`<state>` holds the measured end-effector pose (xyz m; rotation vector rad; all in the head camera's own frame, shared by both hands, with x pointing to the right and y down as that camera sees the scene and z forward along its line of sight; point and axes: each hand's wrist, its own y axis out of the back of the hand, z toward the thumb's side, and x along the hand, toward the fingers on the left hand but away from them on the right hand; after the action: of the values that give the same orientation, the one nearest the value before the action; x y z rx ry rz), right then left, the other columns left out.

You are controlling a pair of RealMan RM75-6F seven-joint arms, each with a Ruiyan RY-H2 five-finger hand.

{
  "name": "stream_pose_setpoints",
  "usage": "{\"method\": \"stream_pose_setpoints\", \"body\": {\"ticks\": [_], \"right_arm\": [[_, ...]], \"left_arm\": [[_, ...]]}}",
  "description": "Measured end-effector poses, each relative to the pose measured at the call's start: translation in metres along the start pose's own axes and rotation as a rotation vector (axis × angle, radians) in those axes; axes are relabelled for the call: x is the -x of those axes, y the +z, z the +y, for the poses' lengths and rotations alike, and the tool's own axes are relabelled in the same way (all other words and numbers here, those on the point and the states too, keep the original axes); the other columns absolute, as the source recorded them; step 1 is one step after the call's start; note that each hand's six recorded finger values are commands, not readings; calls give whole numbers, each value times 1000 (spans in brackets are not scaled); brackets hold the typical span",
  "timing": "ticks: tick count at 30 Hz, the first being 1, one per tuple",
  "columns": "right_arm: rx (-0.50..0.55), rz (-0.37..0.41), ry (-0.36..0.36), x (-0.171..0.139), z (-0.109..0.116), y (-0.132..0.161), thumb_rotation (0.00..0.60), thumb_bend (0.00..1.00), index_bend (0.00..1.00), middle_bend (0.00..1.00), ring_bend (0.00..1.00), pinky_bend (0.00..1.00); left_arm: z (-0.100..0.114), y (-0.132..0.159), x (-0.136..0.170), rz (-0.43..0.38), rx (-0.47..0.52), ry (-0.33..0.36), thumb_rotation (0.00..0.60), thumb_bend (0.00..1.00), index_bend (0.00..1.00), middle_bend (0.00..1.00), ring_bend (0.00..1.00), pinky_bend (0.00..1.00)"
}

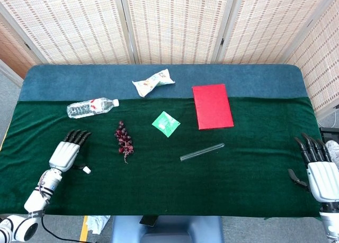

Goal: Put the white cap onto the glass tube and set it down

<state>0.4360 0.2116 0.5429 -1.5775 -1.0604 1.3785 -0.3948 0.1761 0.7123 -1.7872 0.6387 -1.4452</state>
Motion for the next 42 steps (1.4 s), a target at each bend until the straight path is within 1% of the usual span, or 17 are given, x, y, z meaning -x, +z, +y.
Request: {"method": "stream_pose_setpoints", "body": {"ticks": [10, 21, 28, 33, 42], "right_arm": [[3, -3, -2, 0, 0, -2, 600, 359, 0, 0, 2, 0], [7, -9, -2, -1, 0, -4, 600, 359, 0, 0, 2, 0], [14, -10, -5, -1, 0, -5, 600, 359, 0, 0, 3, 0], [18, -9, -3, -2, 0, -6, 600, 359, 0, 0, 3, 0], [25, -9, -6, -3, 0, -7, 600, 359, 0, 0, 1, 0]], "left_arm": [[-8, 5, 2, -9, -13, -32, 600, 133, 1, 95, 42, 0], [0, 19, 4, -41, -13, -14, 600, 132, 2, 95, 42, 0], [4, 29, 11, -50, -18, -9, 600, 133, 3, 95, 43, 0], [5, 32, 16, -47, -23, -14, 600, 133, 4, 95, 43, 0], [12, 29, 23, -24, -18, 2, 600, 133, 4, 95, 43, 0]]}}
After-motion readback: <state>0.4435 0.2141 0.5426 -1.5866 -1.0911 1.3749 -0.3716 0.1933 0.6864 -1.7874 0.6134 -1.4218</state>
